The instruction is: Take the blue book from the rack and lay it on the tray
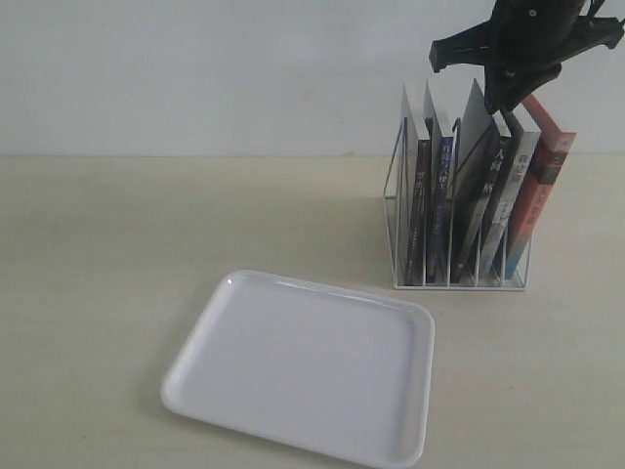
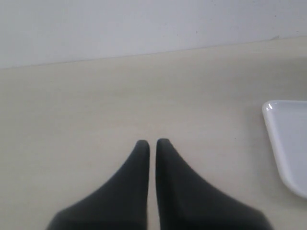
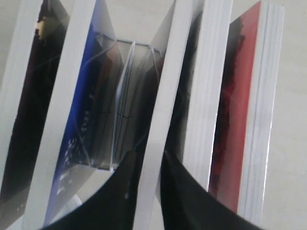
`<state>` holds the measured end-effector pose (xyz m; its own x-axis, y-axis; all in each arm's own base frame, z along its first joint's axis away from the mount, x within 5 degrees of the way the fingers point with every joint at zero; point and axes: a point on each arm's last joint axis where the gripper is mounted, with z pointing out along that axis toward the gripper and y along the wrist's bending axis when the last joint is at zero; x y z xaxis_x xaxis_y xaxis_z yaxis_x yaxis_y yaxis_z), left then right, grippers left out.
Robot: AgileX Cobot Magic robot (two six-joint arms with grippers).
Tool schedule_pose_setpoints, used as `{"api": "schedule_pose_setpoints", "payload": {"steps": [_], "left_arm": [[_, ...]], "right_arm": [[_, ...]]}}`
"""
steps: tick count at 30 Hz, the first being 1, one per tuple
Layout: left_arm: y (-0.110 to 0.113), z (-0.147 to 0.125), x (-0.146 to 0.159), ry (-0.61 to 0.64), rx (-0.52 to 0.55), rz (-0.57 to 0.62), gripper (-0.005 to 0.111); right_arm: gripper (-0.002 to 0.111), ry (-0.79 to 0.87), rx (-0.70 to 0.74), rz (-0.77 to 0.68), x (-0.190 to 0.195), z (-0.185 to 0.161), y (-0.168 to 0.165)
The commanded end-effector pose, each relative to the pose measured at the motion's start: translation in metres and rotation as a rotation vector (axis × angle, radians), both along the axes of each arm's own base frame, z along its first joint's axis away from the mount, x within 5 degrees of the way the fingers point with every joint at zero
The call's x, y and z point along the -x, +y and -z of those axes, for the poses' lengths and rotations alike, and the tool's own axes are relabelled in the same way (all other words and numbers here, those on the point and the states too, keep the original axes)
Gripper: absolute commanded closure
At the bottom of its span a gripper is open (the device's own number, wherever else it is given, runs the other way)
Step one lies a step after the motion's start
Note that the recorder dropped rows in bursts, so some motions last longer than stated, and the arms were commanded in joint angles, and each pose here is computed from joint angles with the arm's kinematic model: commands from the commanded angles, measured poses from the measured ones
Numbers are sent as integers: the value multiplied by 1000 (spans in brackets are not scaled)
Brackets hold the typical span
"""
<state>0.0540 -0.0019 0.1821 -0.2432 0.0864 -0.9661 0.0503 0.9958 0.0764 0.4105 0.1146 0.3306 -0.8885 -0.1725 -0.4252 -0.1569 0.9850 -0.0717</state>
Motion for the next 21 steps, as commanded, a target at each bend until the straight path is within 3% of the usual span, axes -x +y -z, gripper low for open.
{"api": "schedule_pose_setpoints", "payload": {"steps": [1, 21], "left_arm": [[0, -3, 0, -22, 1, -2, 102], [0, -3, 0, -22, 1, -2, 102]], "right_arm": [[92, 7, 2, 7, -3, 5, 1], [93, 103, 4, 56, -19, 48, 7]]}}
